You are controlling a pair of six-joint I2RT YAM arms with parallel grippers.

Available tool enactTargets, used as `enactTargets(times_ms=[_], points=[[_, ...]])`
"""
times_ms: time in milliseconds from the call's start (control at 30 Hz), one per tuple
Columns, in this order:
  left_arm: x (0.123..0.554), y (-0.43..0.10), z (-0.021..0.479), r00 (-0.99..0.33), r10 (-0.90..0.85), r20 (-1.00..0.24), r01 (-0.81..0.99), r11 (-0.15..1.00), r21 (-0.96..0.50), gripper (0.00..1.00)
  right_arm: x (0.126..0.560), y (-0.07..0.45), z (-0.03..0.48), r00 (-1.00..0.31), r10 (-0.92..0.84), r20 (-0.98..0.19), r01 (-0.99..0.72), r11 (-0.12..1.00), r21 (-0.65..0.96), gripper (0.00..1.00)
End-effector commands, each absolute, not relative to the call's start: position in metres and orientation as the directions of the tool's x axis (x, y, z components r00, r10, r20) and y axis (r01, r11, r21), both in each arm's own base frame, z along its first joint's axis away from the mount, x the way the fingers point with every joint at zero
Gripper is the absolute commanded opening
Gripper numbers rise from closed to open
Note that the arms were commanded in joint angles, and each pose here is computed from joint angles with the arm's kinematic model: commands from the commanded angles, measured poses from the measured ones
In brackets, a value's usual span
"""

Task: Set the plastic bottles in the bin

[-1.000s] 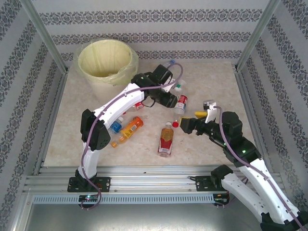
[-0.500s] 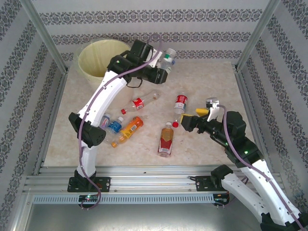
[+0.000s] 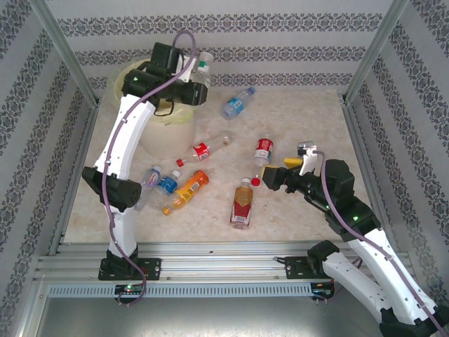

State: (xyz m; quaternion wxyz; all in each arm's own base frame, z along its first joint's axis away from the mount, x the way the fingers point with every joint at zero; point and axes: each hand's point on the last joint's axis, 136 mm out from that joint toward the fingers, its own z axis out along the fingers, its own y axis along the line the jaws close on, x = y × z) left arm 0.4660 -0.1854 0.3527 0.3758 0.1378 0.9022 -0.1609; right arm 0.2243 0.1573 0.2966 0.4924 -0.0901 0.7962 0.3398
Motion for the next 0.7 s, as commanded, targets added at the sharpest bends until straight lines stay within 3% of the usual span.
enactTargets(times_ms=[0,267,667], points=[[0.462,-0.155,0.389,-0.622,0.089,-0.778,0.340,0.926,-0.166,0.56,0.225,0.154,0.311,-0.472,0.212,-0.856,-0.477,0.755,0.450,0.96],[0.474,-0.115,0.394,-0.616,0.017,-0.788,0.255,0.950,-0.179,0.56,0.227,0.153,0.307,-0.485,0.205,-0.850,-0.464,0.763,0.449,0.96],[0.492,-0.075,0.335,-0.736,-0.013,-0.677,0.125,0.980,-0.154,0.58,0.229,0.153,0.297,-0.509,0.192,-0.839,-0.449,0.772,0.450,0.97]])
